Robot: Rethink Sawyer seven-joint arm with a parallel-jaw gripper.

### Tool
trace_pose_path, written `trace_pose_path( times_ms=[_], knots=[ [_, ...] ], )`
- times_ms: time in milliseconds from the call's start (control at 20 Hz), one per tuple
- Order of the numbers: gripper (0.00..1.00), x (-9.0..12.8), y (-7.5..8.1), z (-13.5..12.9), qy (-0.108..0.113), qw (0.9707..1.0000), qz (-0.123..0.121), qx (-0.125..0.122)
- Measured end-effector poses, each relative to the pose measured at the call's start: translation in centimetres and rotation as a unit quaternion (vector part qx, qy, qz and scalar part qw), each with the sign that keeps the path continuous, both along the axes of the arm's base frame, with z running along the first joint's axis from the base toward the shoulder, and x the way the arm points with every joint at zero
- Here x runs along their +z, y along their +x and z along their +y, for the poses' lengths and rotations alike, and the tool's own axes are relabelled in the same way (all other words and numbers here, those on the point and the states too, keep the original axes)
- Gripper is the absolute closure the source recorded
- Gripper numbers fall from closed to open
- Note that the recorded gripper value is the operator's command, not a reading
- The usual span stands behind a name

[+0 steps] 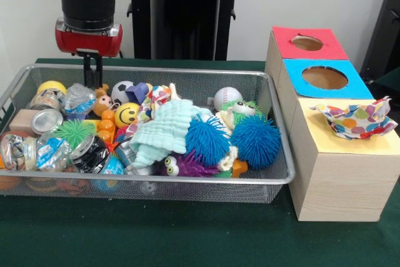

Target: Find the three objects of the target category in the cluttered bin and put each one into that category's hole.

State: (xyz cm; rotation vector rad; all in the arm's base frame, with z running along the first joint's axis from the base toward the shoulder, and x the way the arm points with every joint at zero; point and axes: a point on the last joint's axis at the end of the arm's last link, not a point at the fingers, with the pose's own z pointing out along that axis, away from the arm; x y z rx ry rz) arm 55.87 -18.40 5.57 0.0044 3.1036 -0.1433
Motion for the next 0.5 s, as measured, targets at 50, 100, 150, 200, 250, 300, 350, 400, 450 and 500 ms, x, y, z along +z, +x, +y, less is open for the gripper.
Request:
trace_pose_path(
  times_ms=[50,100,150,200,250,300,350,400,450,500],
  knots=[
    [1.0,0.01,0.01,0.0,0.0,1.0,0.0,0.0],
    [1.0,0.01,0.02,0.03,0.0,1.0,0.0,0.0],
    [1.0,0.01,0.04,0.07,0.0,1.0,0.0,0.0],
    [1.0,0.02,0.1,0.21,0.0,1.0,0.0,0.001],
    [1.0,0.02,0.12,0.25,0.001,1.0,0.0,0.001],
    [1.0,0.02,0.16,0.34,0.001,1.0,0.0,0.001],
    [1.0,0.03,0.2,0.43,0.001,1.0,0.0,0.001],
    [1.0,0.04,0.22,0.46,0.001,1.0,-0.001,0.001],
    [1.0,0.04,0.23,0.48,0.001,1.0,-0.001,0.001],
    [1.0,0.04,0.22,0.47,0.001,1.0,0.0,0.001]
  ],
)
